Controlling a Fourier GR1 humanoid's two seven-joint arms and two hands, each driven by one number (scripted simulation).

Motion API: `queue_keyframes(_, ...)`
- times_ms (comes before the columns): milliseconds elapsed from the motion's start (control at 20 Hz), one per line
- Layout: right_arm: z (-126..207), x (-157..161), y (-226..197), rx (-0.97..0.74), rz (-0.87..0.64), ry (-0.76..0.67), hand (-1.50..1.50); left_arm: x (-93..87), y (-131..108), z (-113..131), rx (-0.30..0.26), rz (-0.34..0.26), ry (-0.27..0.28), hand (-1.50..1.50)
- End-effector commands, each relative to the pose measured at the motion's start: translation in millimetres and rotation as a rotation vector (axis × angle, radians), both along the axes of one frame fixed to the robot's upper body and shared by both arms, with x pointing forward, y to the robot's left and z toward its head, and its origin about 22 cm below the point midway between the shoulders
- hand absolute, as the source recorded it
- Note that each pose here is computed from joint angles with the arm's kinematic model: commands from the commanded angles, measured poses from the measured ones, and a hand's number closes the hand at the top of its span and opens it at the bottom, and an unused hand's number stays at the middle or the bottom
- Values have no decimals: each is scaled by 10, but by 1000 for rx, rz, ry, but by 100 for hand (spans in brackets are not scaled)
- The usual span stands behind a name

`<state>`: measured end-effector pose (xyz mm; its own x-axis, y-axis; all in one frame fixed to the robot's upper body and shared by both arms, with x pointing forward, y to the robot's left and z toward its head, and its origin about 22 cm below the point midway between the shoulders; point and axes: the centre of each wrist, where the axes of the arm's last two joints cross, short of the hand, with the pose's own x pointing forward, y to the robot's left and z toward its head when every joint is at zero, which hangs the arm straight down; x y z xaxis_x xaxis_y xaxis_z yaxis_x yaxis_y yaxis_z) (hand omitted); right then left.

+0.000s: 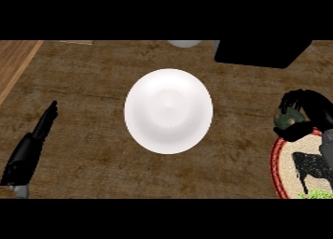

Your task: Pick the squash from the placemat and place it in the plate

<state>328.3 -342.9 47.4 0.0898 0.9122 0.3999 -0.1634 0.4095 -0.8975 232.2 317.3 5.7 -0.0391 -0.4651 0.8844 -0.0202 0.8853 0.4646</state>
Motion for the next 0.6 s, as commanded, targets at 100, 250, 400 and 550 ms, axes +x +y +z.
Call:
queue_keyframes(100, 433, 499, 9, -119, 233, -149, 150, 72, 42, 72, -4, -1, -2, 0)
queue_keyframes(250, 513, 679, 76, -103, 278, -280, 150, 71, -101, -57, -4, 18, 10, 0)
queue_keyframes(400, 668, 796, 151, -48, 336, -443, 150, 31, 60, 34, -7, 53, 11, 0)
queue_keyframes(550, 841, 869, 119, 29, 451, -543, 150, -19, 109, -54, 9, 70, 27, 0)
